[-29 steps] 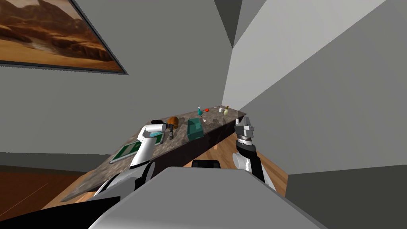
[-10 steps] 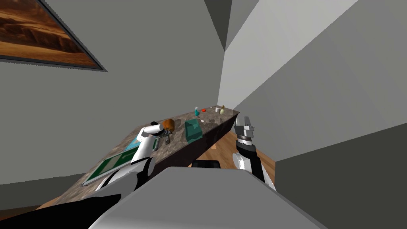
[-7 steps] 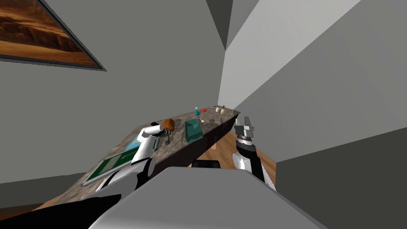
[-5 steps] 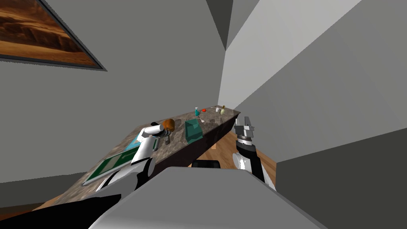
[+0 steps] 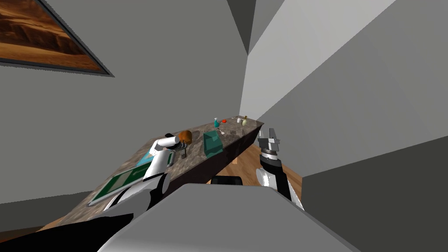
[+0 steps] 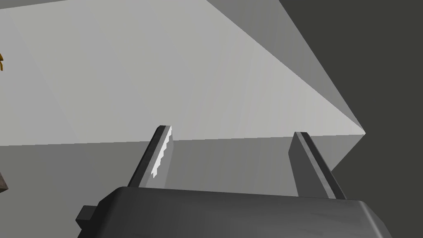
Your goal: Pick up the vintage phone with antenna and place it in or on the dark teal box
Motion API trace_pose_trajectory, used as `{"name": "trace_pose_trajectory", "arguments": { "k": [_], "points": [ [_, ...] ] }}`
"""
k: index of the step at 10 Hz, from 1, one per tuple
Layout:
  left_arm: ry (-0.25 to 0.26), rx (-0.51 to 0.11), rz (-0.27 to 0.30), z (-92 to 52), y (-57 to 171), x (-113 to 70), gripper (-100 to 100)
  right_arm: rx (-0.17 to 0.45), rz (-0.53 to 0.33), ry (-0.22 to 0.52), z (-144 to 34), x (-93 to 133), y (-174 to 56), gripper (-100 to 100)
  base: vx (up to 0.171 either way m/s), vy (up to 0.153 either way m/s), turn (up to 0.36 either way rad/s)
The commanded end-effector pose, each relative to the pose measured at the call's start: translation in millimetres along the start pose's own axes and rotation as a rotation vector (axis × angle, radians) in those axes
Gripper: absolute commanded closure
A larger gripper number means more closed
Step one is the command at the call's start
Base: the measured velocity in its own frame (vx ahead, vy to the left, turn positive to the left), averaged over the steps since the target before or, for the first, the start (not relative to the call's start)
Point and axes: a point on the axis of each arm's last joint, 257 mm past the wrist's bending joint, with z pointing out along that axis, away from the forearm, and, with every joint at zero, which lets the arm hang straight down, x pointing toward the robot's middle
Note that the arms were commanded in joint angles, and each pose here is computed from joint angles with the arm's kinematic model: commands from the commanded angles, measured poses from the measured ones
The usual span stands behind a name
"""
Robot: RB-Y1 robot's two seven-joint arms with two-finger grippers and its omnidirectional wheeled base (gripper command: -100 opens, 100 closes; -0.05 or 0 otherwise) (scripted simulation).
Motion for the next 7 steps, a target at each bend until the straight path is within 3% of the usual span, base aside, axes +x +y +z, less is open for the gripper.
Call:
{"name": "trace_pose_trajectory", "arguments": {
  "k": [1,2,3,7],
  "points": [
    [0.000,0.000,0.000,0.0,0,0.0,100,0.000,0.000,0.000,0.0,0,0,0,-0.020,0.004,-0.017],
    [-0.001,0.000,-0.001,-0.8,0,0.2,0,0.000,0.000,0.000,0.0,0,0,0,0.000,0.000,0.000],
    [0.009,0.019,0.014,-15.9,-13,8.4,100,0.000,0.000,0.000,0.0,0,0,0,-0.043,-0.087,-0.013],
    [0.036,0.061,0.062,-47.6,-39,24.5,100,0.000,0.000,0.000,0.0,0,0,0,-0.049,-0.117,-0.001]
  ]
}}
